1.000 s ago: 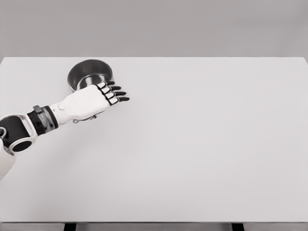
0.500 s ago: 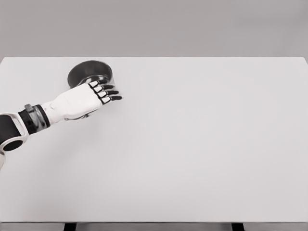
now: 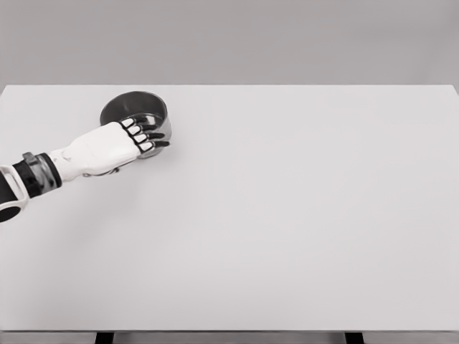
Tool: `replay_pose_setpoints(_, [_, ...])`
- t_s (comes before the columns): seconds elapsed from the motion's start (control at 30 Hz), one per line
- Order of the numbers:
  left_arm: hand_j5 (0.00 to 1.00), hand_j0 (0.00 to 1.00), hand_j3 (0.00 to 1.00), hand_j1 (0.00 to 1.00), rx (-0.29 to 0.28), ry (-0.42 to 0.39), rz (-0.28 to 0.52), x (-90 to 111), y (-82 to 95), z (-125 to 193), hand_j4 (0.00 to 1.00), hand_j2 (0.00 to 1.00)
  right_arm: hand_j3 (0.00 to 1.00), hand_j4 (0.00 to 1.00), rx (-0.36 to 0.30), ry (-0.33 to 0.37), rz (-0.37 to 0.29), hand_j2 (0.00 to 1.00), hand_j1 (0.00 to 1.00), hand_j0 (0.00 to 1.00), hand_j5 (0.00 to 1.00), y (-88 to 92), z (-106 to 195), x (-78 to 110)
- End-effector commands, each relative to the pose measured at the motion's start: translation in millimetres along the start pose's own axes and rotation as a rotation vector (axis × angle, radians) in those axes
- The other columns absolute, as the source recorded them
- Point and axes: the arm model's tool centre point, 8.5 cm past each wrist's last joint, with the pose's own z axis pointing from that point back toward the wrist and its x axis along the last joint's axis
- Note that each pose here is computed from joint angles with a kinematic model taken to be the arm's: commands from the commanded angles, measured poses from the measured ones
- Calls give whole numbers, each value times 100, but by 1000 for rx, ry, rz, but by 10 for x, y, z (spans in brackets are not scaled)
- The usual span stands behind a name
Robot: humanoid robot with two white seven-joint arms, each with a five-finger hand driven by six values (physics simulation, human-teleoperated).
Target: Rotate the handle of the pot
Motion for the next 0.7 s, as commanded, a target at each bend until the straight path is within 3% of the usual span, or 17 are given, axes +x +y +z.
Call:
replay_pose_setpoints(0.0, [100, 100, 100, 100, -2, 4, -2, -24, 5, 30, 100, 100, 100, 100, 0, -1, 0, 100, 100, 100, 100, 0, 0, 1])
replay_pose_setpoints(0.67, [100, 100, 100, 100, -34, 42, -2, -170, -56, 154, 100, 100, 100, 100, 0, 2, 0, 100, 100, 100, 100, -3, 1, -10])
